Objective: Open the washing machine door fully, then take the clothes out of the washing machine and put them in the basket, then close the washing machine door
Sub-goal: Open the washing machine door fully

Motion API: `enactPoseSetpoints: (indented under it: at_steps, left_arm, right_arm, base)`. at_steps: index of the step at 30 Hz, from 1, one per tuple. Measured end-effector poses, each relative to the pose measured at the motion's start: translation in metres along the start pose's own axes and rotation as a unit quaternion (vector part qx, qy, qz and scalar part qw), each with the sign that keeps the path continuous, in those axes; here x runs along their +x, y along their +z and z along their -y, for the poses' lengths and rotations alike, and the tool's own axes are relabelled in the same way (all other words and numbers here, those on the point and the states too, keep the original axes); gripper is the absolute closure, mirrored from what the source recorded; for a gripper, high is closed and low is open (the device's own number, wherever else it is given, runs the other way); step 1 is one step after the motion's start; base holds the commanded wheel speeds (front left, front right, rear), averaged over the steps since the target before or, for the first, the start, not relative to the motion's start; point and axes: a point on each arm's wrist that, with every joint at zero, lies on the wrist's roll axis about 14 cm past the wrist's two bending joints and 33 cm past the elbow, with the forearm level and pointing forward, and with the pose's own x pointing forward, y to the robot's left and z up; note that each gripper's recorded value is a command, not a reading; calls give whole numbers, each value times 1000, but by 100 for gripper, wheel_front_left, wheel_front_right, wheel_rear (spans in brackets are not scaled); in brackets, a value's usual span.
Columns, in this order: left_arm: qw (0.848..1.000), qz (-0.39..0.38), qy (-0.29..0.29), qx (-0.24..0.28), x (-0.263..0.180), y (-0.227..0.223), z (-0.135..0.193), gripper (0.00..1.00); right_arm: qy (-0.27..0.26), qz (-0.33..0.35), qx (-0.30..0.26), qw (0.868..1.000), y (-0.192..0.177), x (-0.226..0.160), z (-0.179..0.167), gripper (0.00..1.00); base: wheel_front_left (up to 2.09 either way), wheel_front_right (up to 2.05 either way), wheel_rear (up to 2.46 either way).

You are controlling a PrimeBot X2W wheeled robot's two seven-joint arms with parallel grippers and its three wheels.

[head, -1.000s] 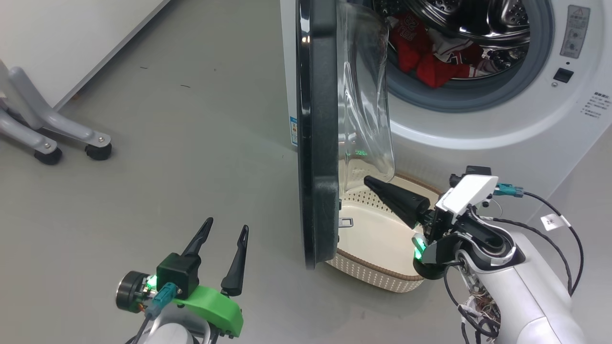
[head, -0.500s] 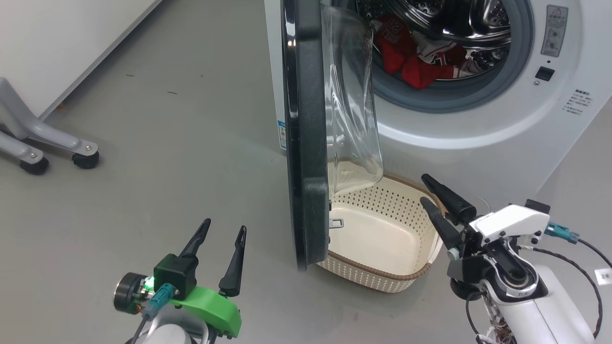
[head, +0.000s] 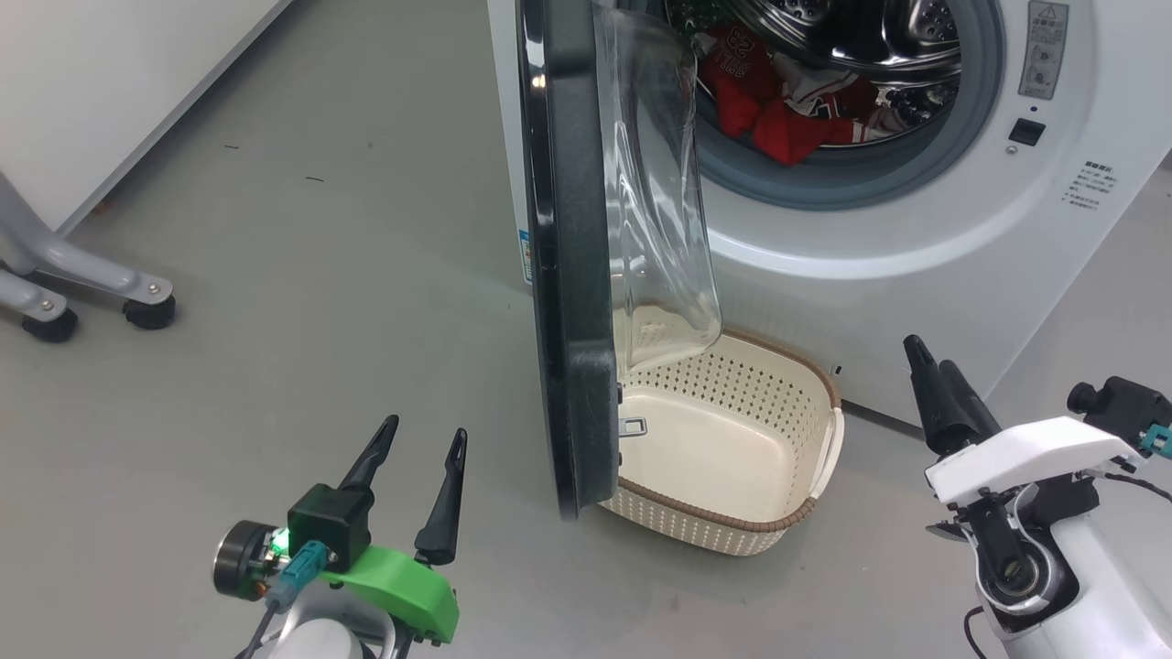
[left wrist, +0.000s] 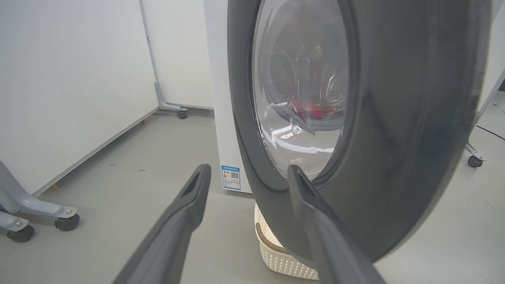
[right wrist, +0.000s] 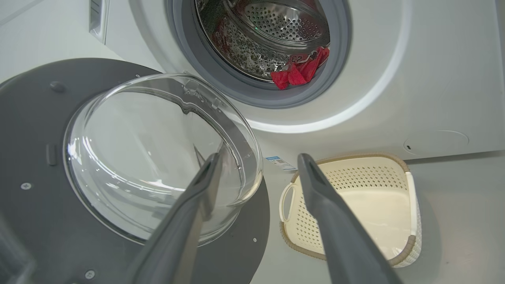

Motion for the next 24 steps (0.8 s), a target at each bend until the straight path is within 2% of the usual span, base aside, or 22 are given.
enactPoseSetpoints:
  at_steps: [2, 4, 9, 14, 17, 24]
  left_arm:
    - [1000, 0, -1, -2, 0, 0, 1, 0]
    - [1000, -1, 1, -3, 1, 0, 0, 0]
    - [1000, -1, 0, -2, 2, 0, 1, 0]
    - [1000, -4, 1, -3, 3, -1, 1, 0]
    - [1000, -4, 4, -8, 3, -1, -1, 0]
    - [1000, -4, 10, -10, 4, -1, -3, 0]
  right_arm:
    - [7, 13, -56, 998, 4, -2, -1, 0]
    - [18, 27, -133, 991, 11, -5, -4, 0]
    - [46, 79, -269, 959, 27, -11, -13, 0]
    - [30, 62, -357, 931, 16, -13, -11, 0]
    - [6, 57, -372, 926, 10, -18, -2, 0]
    - [-37, 89, -364, 927, 17, -25, 2, 0]
  base:
    - [0, 0, 0]
    - [0, 0, 0]
    - [0, 0, 0]
    - [0, 0, 0]
    - [0, 0, 0]
    - [0, 0, 0]
